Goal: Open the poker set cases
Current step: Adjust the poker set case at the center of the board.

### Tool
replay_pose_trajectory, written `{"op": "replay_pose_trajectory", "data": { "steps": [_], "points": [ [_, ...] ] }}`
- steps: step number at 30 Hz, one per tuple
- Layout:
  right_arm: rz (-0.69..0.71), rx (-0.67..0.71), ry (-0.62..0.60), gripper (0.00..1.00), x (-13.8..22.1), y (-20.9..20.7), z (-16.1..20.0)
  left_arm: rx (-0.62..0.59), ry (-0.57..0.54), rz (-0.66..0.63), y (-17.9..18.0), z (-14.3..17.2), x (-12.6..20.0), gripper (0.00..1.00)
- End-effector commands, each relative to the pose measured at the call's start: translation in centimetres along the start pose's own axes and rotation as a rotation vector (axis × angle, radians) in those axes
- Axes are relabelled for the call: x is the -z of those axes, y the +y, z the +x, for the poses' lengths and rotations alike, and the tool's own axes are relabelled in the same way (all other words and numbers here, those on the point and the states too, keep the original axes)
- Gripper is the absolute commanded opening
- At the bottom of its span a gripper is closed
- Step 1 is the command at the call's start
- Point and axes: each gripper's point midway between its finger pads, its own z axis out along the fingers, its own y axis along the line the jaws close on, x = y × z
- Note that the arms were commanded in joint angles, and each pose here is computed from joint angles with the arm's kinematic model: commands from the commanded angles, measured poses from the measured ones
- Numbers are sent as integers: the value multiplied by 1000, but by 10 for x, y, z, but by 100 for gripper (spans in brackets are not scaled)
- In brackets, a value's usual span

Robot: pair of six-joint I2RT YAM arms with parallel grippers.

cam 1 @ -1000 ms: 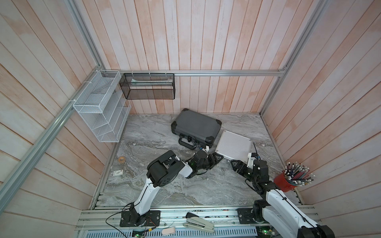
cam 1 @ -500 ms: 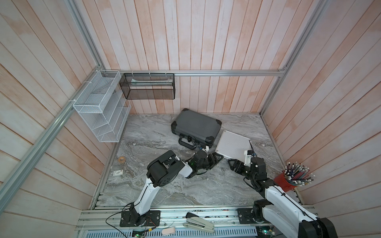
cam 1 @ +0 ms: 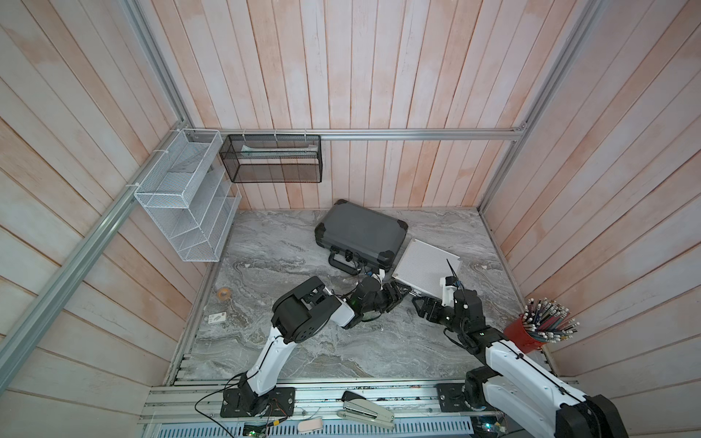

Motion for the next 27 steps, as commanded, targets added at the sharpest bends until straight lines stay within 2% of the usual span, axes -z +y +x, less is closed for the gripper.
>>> {"op": "replay_pose_trajectory", "data": {
  "steps": [1,5,16,21,27],
  "points": [
    [8,5,7,83,2,-2,5,15,13,-20,14,2,-2,71],
    [54,-35,-25,84,4,-11,2,20,9,-21,16,1,-2,70],
    [105,-175,-68,86,14,-29,1,31,16,-2,16,1,-4,59],
    [97,-229,-67,85,17,-34,9,42,20,10,17,2,-6,56],
    [9,-337,-50,79,9,-32,27,33,18,24,12,1,-5,51]
  ]
}}
